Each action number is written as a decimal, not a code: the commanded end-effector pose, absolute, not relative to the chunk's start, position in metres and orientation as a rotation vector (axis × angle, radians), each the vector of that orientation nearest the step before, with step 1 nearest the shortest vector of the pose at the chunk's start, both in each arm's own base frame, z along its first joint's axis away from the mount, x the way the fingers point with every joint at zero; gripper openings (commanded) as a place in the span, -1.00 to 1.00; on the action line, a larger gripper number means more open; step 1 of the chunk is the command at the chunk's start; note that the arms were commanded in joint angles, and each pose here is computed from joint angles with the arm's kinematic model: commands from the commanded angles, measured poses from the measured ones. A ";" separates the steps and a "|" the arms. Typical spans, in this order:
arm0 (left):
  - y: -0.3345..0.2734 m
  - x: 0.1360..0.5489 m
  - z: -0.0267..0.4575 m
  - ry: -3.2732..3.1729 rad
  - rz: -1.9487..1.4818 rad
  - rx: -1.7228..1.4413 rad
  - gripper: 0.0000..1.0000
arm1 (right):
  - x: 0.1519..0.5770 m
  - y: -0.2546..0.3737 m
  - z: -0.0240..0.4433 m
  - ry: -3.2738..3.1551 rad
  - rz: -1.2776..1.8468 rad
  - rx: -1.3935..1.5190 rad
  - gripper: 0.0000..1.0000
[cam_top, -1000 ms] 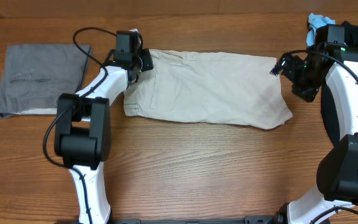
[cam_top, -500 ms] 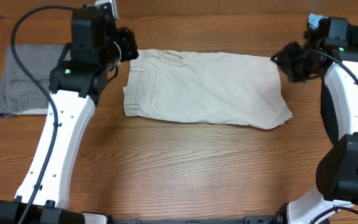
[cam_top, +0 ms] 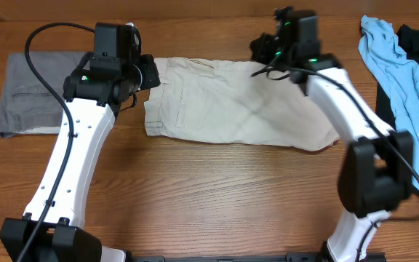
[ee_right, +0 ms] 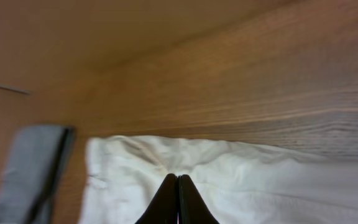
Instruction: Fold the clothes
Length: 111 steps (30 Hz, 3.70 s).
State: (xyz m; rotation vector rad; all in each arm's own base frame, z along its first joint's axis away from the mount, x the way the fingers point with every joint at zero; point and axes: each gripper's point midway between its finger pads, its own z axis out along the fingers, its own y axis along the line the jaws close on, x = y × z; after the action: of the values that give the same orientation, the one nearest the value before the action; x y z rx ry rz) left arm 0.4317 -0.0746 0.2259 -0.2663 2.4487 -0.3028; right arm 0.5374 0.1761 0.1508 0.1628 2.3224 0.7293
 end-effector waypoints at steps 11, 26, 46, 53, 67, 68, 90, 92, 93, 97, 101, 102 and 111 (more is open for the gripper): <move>-0.069 0.434 0.138 2.686 -0.205 -0.303 -0.92 | 0.565 0.172 0.021 2.409 0.581 0.233 -0.92; -0.070 0.436 0.129 2.702 -0.202 -0.305 -0.92 | 0.569 0.115 0.134 2.358 0.514 0.273 -0.92; -0.067 0.434 0.124 2.717 -0.175 -0.311 -0.84 | 0.532 0.009 0.019 2.612 0.287 0.592 -0.92; -0.048 0.432 0.123 2.730 -0.126 -0.297 -0.84 | 0.532 0.005 0.041 2.608 0.275 0.555 -0.92; -0.045 0.420 0.105 2.825 -0.436 -0.095 0.39 | 0.480 -0.009 0.159 2.604 0.251 0.536 0.47; -0.048 0.420 0.100 2.836 -0.464 -0.094 0.44 | 0.474 -0.008 0.158 2.624 0.249 0.541 0.50; -0.078 0.440 -0.014 2.964 -0.409 -0.126 0.44 | 0.437 -0.006 0.142 2.784 0.226 0.589 1.00; -0.080 0.438 -0.019 2.976 -0.408 -0.120 0.34 | 0.437 -0.006 0.142 2.784 0.226 0.589 1.00; -0.081 0.437 -0.020 2.983 -0.407 -0.117 0.32 | 0.437 -0.006 0.142 2.784 0.226 0.589 1.00; -0.080 0.431 -0.022 3.008 -0.387 -0.121 0.04 | 0.437 -0.006 0.142 2.784 0.225 0.589 1.00; -0.074 0.427 -0.024 3.027 -0.339 -0.128 -0.64 | 0.437 -0.006 0.142 2.784 0.226 0.589 1.00; -0.074 0.427 -0.024 3.031 -0.336 -0.129 -0.78 | 0.437 -0.006 0.142 2.784 0.225 0.589 1.00; -0.073 0.424 -0.023 3.044 -0.328 -0.126 -0.92 | 0.437 -0.006 0.142 2.784 0.225 0.589 1.00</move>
State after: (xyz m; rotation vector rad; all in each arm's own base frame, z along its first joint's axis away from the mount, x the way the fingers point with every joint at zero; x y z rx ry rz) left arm 0.4437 -0.0784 0.0069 -0.1158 2.9384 -0.3973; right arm 0.4341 -0.0027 0.1397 0.5893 2.7972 0.2345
